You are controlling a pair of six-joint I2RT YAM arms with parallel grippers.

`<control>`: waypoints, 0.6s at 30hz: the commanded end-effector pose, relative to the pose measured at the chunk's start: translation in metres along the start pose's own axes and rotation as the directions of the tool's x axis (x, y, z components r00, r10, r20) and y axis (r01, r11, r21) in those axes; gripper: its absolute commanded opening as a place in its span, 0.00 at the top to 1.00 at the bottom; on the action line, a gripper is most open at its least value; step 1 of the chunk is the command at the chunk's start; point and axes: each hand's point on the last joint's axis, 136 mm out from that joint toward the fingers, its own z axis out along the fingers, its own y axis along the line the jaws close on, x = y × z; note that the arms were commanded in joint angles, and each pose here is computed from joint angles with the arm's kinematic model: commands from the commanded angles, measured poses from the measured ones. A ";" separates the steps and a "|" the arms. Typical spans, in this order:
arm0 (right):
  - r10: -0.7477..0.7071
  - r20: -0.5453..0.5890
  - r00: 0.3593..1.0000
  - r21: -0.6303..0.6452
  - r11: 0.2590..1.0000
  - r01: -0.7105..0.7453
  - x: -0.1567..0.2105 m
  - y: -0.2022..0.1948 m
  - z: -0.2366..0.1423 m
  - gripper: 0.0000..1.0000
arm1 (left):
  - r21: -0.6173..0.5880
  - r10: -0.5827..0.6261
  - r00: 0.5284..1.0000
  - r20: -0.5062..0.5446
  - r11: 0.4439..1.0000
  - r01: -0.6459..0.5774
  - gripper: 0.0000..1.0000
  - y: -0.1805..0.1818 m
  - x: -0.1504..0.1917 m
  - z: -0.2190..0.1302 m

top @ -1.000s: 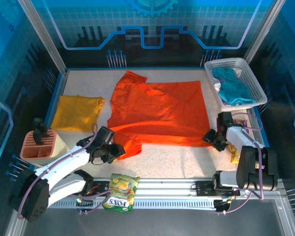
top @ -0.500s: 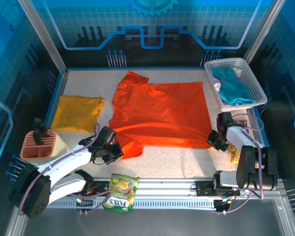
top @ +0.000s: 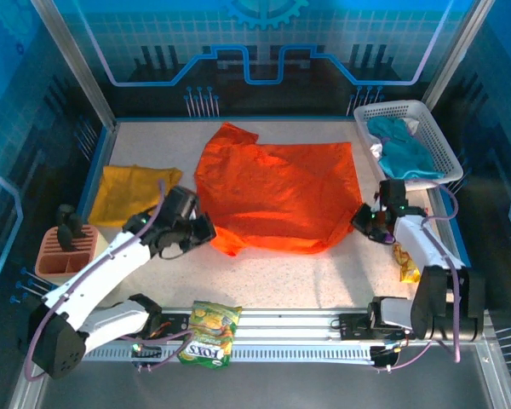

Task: Fold and stack the t-shirts

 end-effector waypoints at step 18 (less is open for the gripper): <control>-0.242 0.724 0.645 -0.255 0.776 0.577 -0.034 0.142 -0.285 1.00 | 0.123 0.369 0.619 0.693 0.786 -0.606 1.00 -0.137 -0.077 -0.297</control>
